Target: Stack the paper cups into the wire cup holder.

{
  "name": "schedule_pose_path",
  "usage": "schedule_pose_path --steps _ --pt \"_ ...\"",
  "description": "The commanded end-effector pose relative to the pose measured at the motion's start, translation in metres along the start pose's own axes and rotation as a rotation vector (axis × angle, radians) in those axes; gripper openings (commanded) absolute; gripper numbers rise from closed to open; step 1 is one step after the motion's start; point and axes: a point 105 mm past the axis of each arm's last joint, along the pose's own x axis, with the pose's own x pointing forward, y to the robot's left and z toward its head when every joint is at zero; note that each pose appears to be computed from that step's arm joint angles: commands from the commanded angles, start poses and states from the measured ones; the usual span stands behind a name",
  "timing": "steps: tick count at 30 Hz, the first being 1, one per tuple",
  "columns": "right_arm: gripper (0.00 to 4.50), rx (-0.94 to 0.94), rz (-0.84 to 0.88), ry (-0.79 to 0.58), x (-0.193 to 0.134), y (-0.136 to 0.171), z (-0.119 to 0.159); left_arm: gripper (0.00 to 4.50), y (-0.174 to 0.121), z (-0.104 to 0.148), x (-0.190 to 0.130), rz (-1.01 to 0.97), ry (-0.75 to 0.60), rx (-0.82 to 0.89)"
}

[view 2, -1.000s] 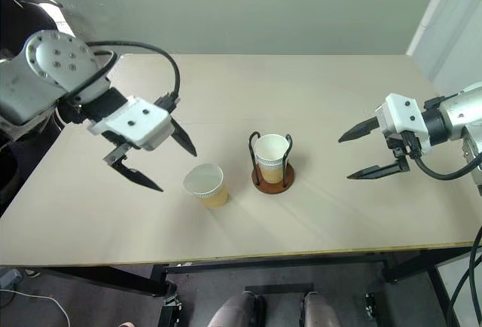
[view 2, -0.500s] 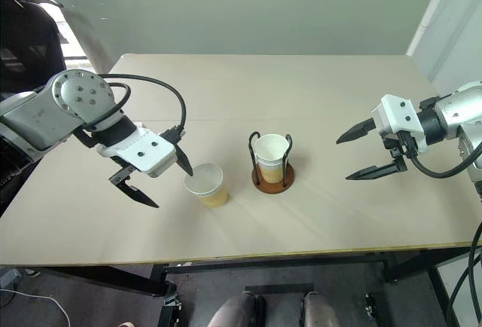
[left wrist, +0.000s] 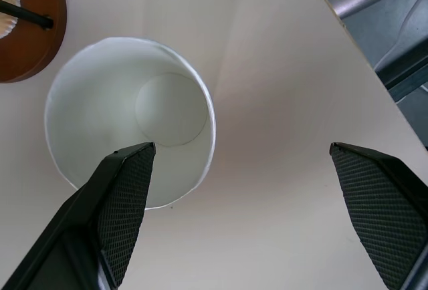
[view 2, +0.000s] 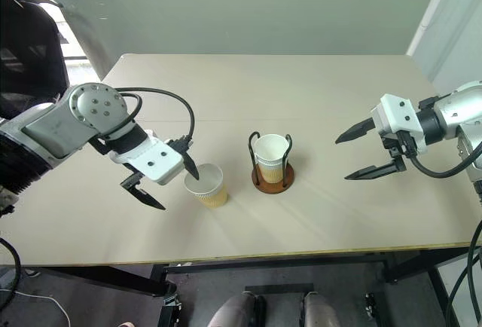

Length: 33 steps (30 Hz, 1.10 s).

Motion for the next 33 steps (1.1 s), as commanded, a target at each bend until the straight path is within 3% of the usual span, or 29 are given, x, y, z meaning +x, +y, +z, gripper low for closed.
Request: schedule_pose_path --steps 1,9,12,23,33 --pt "3.86 -0.048 -0.014 -0.009 -0.005 -0.002 0.010 4.48 0.003 0.001 -0.005 0.004 0.023 0.044" --pt "3.86 -0.043 -0.023 -0.012 -0.005 -0.003 0.008 4.48 0.007 0.002 0.007 -0.011 0.017 0.068" --pt "3.86 -0.033 -0.036 -0.039 -0.005 -0.006 0.007 3.93 0.009 0.004 0.011 -0.016 0.003 0.072" --pt "3.86 0.055 -0.071 -0.181 0.000 -0.016 0.005 0.05 0.010 0.007 0.014 -0.008 -0.036 0.059" --pt "3.86 0.086 -0.061 -0.214 0.004 -0.013 0.001 0.05 0.008 0.007 0.011 -0.002 -0.040 0.046"
